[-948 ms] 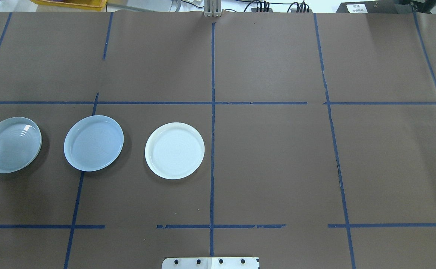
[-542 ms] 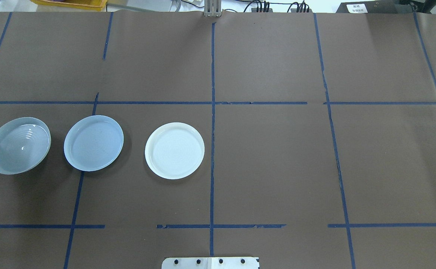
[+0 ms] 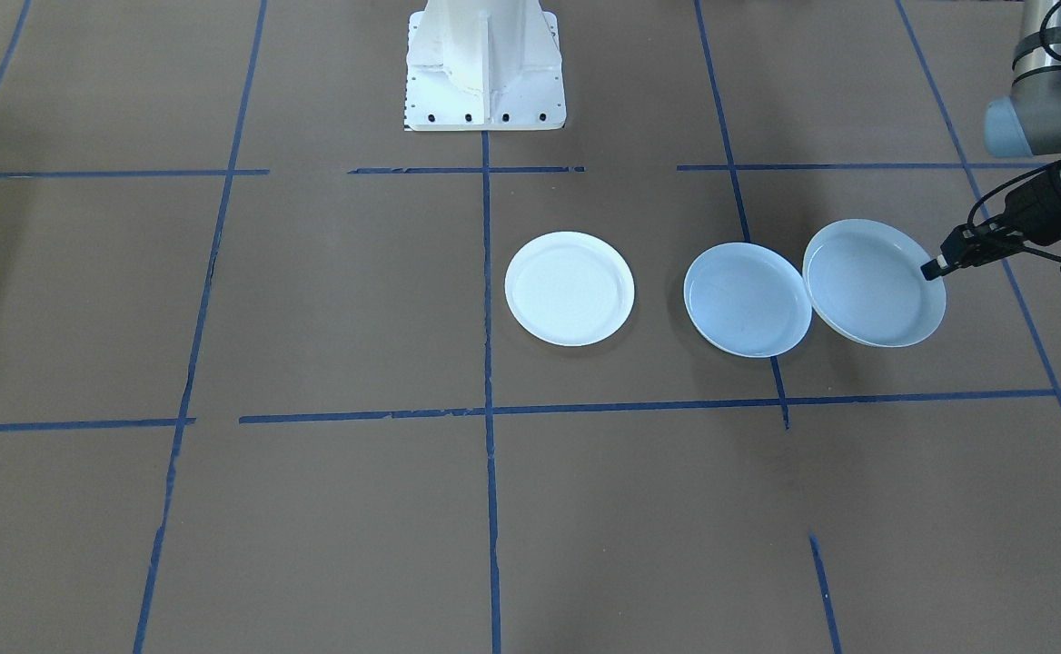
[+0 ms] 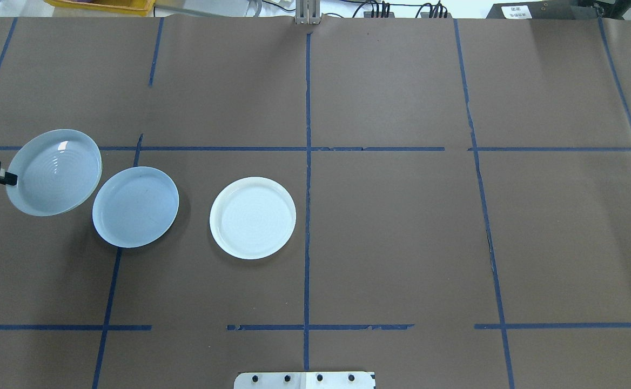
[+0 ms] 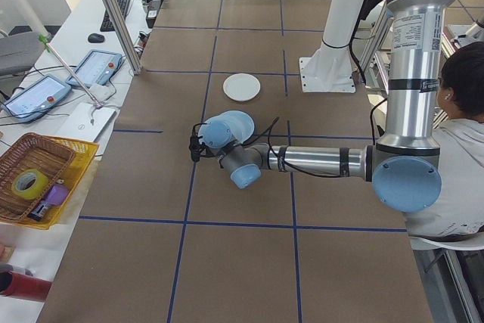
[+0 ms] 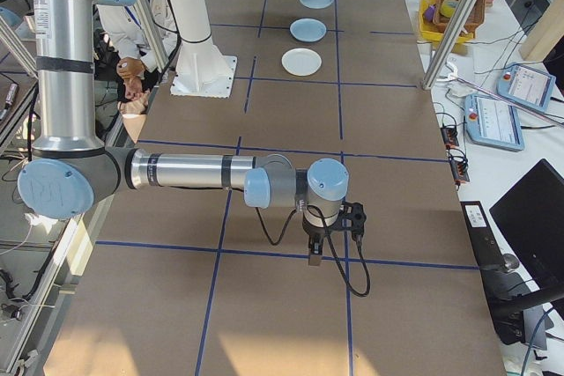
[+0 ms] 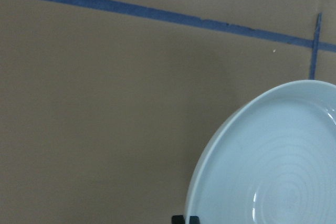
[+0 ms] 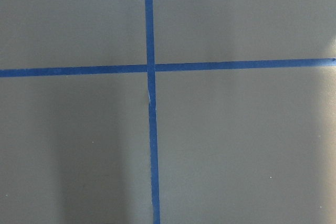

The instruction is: Stack plate in center

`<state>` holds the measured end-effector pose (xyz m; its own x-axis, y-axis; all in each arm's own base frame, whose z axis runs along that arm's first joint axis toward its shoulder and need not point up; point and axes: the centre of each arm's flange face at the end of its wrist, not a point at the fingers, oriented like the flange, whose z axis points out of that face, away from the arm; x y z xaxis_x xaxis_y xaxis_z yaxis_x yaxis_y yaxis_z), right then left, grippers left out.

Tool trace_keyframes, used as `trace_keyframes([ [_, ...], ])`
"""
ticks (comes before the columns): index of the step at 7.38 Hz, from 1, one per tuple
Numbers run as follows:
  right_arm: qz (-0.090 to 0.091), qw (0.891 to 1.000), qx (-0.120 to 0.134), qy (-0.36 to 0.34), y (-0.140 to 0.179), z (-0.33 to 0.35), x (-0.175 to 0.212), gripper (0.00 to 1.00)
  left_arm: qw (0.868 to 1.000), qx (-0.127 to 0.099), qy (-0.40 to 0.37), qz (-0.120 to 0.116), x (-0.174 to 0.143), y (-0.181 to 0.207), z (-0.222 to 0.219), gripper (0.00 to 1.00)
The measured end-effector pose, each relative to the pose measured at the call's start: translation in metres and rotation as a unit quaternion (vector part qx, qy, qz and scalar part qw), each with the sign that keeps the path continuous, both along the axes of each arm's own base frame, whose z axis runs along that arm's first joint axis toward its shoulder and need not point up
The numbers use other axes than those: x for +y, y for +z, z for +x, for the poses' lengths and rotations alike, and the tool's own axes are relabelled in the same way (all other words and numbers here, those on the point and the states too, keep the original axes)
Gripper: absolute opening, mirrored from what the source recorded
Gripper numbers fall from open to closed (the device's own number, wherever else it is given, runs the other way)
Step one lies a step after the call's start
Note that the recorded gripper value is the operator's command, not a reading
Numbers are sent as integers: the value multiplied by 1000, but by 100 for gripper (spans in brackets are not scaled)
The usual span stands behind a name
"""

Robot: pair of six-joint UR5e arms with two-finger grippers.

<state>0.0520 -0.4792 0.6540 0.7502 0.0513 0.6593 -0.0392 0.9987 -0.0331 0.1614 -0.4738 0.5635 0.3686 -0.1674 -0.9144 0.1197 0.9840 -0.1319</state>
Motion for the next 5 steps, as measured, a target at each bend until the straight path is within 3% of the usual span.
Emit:
trace_keyframes([
  [2,0,1000,0,0,0,0,0,100,999,-8,-10,-30,4,-25,59,0],
  [5,0,1000,0,0,0,0,0,100,999,-15,0,-46,16,-30,101,0],
])
